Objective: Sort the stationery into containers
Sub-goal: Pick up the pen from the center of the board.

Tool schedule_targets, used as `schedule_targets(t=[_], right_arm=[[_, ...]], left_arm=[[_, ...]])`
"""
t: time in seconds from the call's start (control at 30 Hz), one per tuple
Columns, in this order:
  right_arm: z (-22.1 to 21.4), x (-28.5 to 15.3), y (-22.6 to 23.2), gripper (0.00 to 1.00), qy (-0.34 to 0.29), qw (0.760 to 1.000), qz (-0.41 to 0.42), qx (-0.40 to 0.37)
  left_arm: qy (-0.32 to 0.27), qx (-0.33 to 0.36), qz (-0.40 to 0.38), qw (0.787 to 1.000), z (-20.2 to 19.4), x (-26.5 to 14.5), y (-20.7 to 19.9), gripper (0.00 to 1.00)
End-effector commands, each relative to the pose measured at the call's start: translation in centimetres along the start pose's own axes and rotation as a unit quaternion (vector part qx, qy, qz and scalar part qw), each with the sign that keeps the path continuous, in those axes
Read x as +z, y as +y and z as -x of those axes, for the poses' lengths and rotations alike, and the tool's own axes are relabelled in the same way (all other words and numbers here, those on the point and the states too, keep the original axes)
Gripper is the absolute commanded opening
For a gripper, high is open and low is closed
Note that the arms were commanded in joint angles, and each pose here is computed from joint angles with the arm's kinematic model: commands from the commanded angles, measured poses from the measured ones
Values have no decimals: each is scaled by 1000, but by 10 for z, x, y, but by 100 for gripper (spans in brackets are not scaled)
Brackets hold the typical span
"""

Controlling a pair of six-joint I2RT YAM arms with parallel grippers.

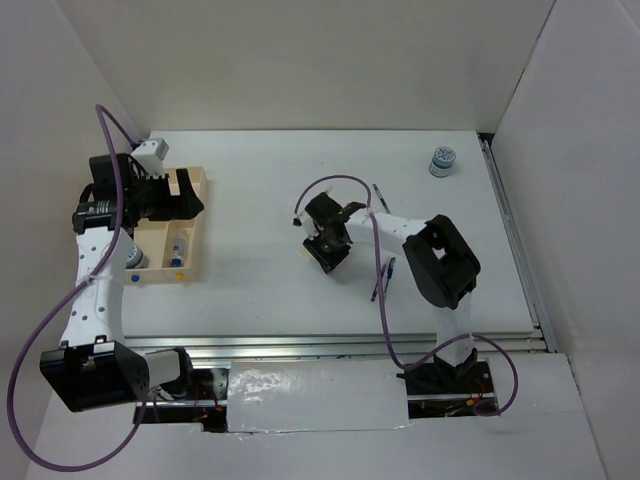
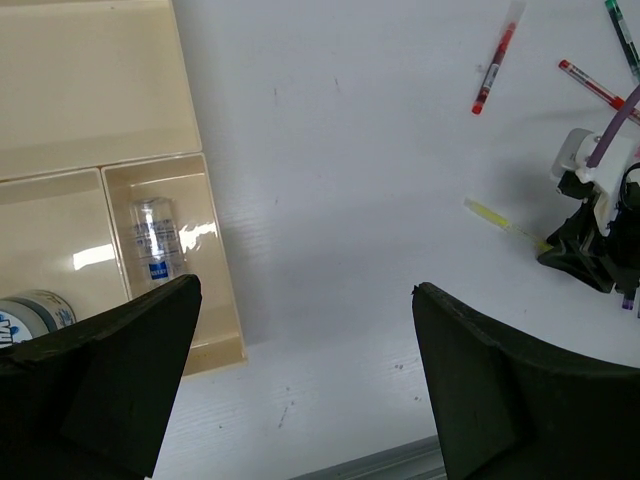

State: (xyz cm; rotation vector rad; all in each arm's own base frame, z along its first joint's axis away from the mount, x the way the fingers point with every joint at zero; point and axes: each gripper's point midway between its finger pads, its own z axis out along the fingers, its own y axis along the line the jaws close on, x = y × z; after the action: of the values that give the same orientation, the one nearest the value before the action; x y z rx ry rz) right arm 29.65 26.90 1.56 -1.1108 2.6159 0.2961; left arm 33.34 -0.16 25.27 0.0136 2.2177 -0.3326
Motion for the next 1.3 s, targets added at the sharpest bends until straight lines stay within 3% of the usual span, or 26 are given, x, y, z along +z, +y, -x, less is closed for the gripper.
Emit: schedule_targets(t=[0.0, 0.2, 0.4, 0.43, 0.5, 0.53, 0.6, 0.63, 0.7, 0.77, 0.93, 0.97, 1.07, 1.1, 1.17, 1.27], right_arm=[[22, 4, 9, 36, -24, 1000, -8, -13], [17, 18, 9, 28, -6, 1000, -16, -24], [13, 8, 14, 3, 7, 999, 17, -31], [18, -6, 17, 1, -4, 999, 28, -37], [21, -32, 25, 0, -11, 997, 64, -36], [29, -56, 38, 0, -37, 993, 103, -44], [30, -84, 48, 0, -43, 988, 142, -47], [33, -101, 61, 0, -59, 980, 180, -60], [30, -120, 70, 0, -57, 973, 217, -58], [24, -134, 86, 0, -50, 959, 272, -55], [6, -151, 114, 0, -28, 926, 373, -42], [1, -152, 116, 0, -18, 921, 386, -42], [-3, -159, 125, 0, -10, 907, 419, -38], [-3, -161, 127, 0, -10, 905, 423, -37], [-2, -165, 129, 0, -12, 903, 428, -39], [-1, -169, 130, 0, -15, 900, 433, -40]], left_arm=[[-26, 12, -2, 1000, 7, -6, -2, 99], [-25, 25, -19, 999, 7, -7, -4, 99], [-41, 143, -103, 984, 0, -16, -25, 99], [-47, 221, -128, 966, -4, -19, -31, 97], [-73, 313, -164, 933, -12, -32, -54, 92], [-95, 379, -157, 907, -8, -32, -56, 91], [-113, 461, -153, 866, -21, -37, -74, 88], [-132, 515, -146, 834, -19, -42, -81, 86], [-145, 570, -174, 790, -35, -41, -109, 78], [-172, 602, -208, 752, -45, -47, -137, 76], [-164, 654, -256, 692, -66, -41, -179, 73], [-170, 677, -275, 661, -75, -44, -196, 73], [-169, 707, -294, 620, -90, -41, -217, 73], [-166, 707, -302, 618, -93, -40, -222, 72], [-150, 725, -325, 588, -108, -37, -234, 71], [-138, 744, -337, 560, -124, -34, -244, 69]])
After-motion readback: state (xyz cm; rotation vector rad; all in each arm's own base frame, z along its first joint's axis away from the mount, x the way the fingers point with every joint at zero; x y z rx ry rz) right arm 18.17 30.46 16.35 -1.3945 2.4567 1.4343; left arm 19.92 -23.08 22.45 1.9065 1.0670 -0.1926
